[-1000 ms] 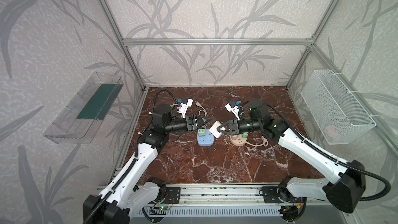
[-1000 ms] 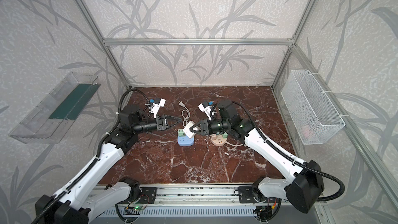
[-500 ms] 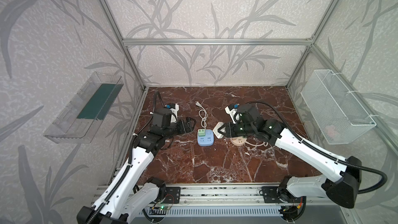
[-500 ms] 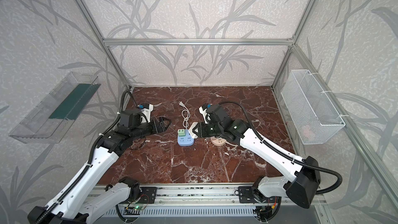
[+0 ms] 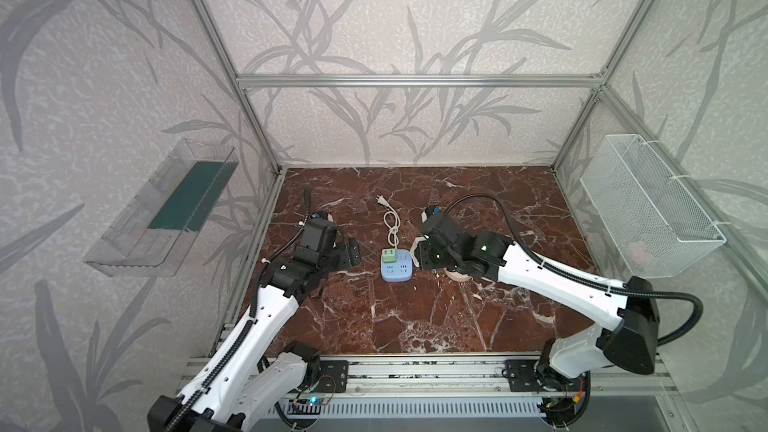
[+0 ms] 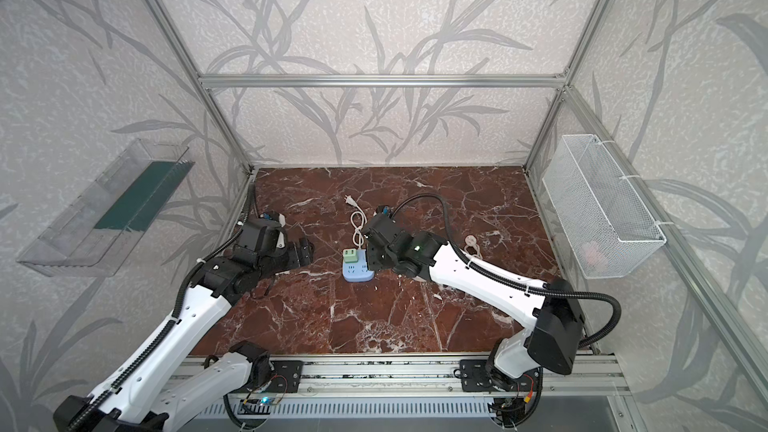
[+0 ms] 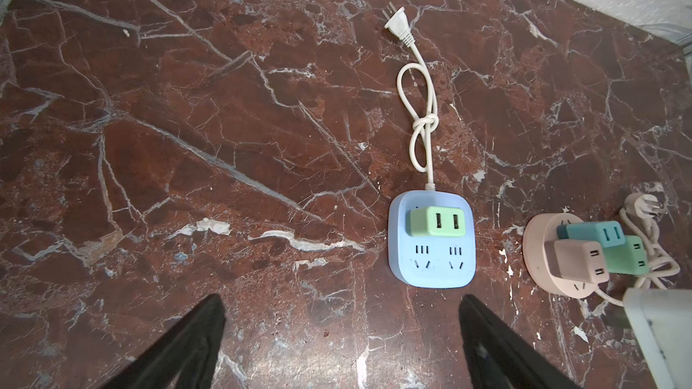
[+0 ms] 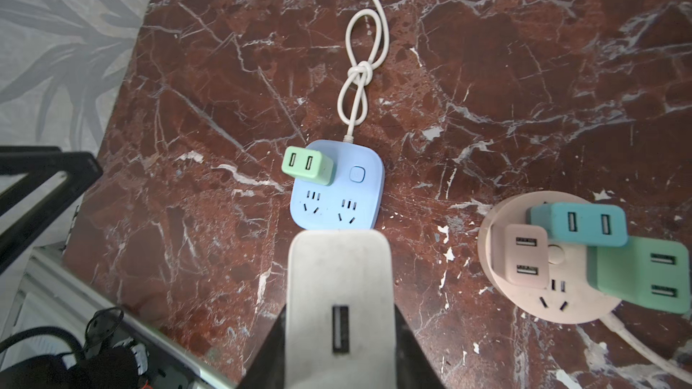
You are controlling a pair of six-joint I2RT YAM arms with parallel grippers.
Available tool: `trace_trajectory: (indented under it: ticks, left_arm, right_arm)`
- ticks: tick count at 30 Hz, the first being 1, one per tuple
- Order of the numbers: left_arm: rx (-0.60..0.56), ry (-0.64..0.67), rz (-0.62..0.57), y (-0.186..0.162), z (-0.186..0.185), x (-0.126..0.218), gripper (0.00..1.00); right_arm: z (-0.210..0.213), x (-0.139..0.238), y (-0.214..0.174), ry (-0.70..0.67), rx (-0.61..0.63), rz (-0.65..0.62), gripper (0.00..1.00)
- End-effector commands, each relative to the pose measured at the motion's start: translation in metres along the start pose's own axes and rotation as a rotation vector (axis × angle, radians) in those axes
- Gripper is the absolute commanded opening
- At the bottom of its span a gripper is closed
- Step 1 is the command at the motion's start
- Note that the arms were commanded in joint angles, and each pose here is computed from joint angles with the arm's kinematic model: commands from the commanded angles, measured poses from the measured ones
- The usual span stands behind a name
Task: Insert the plug
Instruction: 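Lower the white charger block with the right gripper over the blue strip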
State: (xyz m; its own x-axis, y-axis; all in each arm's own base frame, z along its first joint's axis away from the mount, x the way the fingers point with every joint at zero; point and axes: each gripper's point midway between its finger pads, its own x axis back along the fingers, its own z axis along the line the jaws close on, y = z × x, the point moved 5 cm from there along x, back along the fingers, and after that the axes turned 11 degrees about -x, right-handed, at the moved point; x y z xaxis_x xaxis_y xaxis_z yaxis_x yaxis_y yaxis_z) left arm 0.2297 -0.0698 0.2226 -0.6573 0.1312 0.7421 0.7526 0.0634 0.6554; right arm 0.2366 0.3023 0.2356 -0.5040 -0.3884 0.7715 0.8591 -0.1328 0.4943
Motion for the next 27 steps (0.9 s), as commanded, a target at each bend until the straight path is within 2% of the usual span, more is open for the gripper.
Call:
trace_trajectory:
  ticks: [1,9,15,27]
  left_arm:
    - [-0.004,0.002,-0.036,0.001,0.001,0.003,0.95]
    - [0.009,-0.018,-0.021,-0.001,-0.002,-0.003,0.95]
    - [0.032,-0.030,-0.036,-0.004,-0.001,-0.003,0.95]
    - [0.079,-0.131,-0.033,-0.008,-0.013,-0.013,0.95]
  right_arm:
    - [0.008,-0.002,0.012,-0.040,-0.054,-0.042,0.00]
    - [0.013,-0.043,0.002,-0.159,-0.125,0.057,0.00]
    - [0.009,-0.069,-0.010,-0.136,-0.182,0.060,0.00]
    - [0.010,-0.090,-0.019,-0.134,-0.155,0.055,0.00]
